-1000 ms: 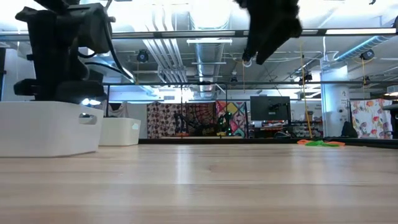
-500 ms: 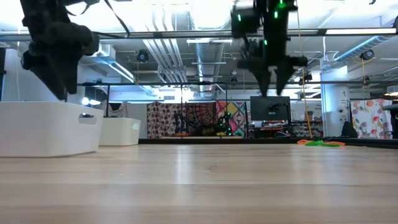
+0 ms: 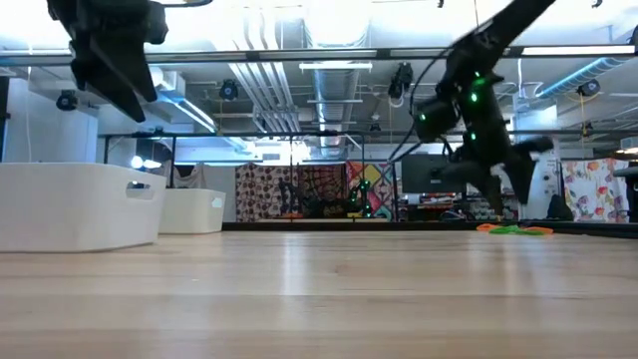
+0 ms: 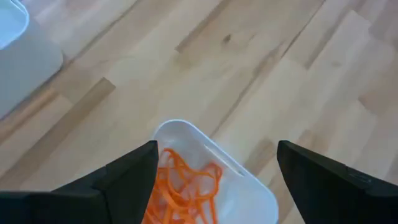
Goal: Sort rubber bands into baskets
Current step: Put the orange rubber band into the middle white bin
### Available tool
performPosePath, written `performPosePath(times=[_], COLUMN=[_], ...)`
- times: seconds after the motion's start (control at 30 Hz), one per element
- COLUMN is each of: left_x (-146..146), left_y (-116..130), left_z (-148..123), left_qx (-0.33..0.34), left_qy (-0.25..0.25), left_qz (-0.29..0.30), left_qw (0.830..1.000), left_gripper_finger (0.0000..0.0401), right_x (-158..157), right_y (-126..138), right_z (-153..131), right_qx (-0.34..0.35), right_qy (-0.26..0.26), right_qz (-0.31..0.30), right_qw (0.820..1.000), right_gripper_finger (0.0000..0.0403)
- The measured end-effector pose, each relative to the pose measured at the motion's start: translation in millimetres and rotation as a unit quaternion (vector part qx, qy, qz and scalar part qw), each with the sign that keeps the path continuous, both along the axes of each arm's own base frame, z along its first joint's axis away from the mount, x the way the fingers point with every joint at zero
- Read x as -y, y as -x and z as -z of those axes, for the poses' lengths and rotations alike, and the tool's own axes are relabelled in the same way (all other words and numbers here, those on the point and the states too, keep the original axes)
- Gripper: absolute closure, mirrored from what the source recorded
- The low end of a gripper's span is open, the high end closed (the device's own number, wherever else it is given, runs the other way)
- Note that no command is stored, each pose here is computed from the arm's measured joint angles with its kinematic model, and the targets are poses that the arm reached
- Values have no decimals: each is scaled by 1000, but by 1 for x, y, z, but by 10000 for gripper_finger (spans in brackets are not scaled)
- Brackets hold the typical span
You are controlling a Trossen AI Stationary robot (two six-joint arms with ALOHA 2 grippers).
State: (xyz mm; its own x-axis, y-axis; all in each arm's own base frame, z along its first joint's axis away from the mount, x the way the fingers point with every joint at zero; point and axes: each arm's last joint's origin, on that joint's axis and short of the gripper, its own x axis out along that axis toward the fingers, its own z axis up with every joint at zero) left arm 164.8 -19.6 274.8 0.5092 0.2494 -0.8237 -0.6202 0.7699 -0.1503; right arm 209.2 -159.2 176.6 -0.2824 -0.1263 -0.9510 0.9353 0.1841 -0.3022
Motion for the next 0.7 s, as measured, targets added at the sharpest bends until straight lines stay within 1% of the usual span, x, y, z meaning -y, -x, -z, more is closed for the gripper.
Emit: performPosePath(times=[0.1, 0.17, 0.27, 0.37, 0.5, 0.7], left_x=[0, -1, -1, -1, -4, -8], left_y=[3, 5, 7, 9, 17, 22], left_z=[3, 4, 6, 7, 4, 0], left_qx=[-16, -29, -41, -43, -39, -28], left_qy=[-4, -6, -2, 0, -21, -43], left_qz=[2, 2, -10, -18, -31, -34], left_qw=[1000, 1000, 999, 999, 999, 998], left_gripper_finger=[91, 93, 94, 94, 94, 94], right_x=[7, 9, 10, 14, 18, 24], right_y=[7, 13, 25, 34, 40, 44], right_z=[15, 21, 29, 38, 46, 47], right_qx=[25, 20, -1, 12, 31, 43], right_qy=[1, 4, 8, 8, 15, 18], right_qz=[1, 15, 44, 60, 71, 73], right_qw=[1000, 1000, 999, 998, 997, 996], right_gripper_finger=[191, 204, 235, 268, 310, 366])
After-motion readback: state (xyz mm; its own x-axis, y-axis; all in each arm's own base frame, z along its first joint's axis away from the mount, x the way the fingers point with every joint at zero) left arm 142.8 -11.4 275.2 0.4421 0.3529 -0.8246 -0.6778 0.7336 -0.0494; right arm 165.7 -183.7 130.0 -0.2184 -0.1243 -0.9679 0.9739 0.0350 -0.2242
